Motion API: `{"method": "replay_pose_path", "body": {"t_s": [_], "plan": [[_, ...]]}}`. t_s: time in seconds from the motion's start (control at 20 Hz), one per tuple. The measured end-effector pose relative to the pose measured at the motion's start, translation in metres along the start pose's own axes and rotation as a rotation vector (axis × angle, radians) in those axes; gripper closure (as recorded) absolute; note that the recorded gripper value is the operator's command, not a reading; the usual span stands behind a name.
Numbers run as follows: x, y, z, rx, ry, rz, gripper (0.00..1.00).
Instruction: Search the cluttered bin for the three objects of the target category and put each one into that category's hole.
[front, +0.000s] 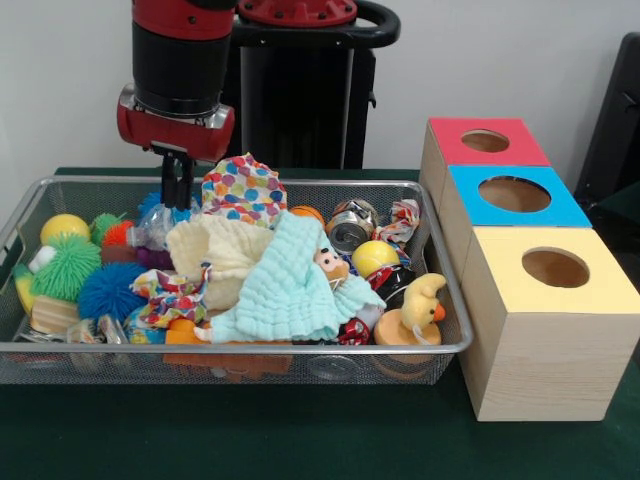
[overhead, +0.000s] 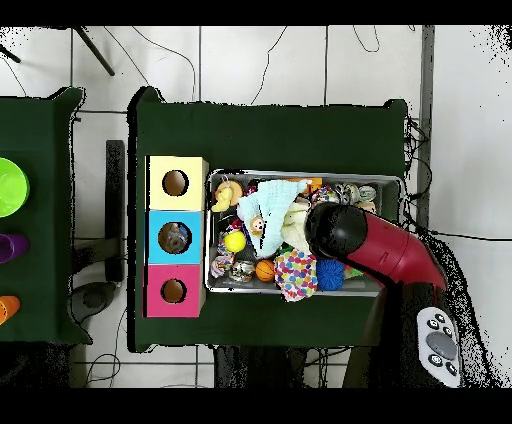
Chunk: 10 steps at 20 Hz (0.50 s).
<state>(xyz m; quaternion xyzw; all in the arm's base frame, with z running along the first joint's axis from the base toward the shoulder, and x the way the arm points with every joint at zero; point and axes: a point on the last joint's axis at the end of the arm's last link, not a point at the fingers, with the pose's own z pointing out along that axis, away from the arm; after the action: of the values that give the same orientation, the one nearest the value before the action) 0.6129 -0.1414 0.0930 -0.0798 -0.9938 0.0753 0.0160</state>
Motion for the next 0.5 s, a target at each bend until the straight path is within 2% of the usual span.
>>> {"method": "replay_pose_path", "body": {"t_s": [0.15, 0.5], "plan": [[-0.001, -0.002, -0.001, -0.010, -0.003, 0.006, 1.00], [-0.008, -0.038, -0.014, -0.035, -0.036, 0.068, 1.00]]}}
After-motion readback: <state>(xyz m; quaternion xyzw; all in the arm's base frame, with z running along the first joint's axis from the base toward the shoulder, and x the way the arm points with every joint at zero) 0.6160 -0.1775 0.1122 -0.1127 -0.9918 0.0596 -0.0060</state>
